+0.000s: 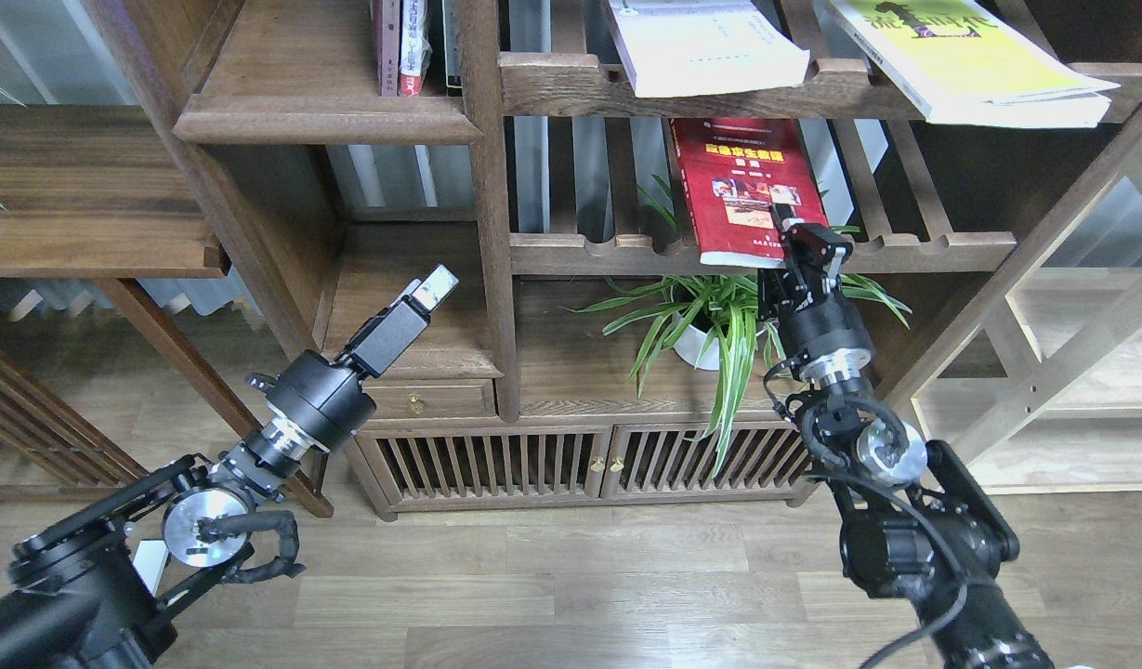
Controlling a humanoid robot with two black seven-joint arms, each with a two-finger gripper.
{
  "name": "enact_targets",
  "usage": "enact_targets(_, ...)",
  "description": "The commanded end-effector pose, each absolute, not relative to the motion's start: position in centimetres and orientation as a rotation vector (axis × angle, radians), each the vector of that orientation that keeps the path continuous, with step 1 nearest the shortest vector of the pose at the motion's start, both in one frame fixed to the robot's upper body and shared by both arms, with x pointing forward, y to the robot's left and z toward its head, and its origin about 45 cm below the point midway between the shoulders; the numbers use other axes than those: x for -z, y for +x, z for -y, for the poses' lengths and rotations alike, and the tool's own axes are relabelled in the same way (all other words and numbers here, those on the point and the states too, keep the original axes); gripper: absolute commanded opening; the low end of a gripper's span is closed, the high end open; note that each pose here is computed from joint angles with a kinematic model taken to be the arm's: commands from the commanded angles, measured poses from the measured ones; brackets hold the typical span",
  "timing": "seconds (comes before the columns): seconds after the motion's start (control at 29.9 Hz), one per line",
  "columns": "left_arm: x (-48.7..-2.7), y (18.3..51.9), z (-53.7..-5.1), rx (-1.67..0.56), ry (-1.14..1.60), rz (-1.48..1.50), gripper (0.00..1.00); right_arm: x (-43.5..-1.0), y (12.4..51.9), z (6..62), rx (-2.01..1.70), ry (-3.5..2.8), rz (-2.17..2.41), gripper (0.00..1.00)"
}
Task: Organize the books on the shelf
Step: 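Pull the red book off the shelf toward the robot with the right gripper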
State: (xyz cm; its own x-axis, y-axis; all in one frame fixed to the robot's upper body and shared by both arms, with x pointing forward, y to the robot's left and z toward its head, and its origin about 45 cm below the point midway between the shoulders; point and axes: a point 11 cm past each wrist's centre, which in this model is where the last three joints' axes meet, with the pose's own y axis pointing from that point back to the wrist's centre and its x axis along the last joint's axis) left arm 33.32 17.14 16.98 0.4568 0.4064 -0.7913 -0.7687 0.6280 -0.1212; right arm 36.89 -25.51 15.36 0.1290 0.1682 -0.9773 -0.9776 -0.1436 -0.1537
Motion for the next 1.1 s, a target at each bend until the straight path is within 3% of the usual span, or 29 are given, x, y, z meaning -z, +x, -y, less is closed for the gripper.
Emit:
enact_targets(0.0, -15.8, 33.8, -17.2, -0.805, -0.527, -0.844, 0.99, -15.2, 34.8, 24.3, -1.258, -1.312, -0.838, 0.04)
enact_targets(0.47, -15.5, 35.7, -17.3, -0.851, -0.555, -0.866, 0.99, -13.3, 29.9, 18.0, -1.449, -1.385, -0.754, 0.04)
enact_targets(1.07, -15.2, 34.6, -14.0, -0.715, -0.467, -1.037, 0.99, -12.7, 27.2, 16.7, -1.496, -1.421, -0.741, 0.05)
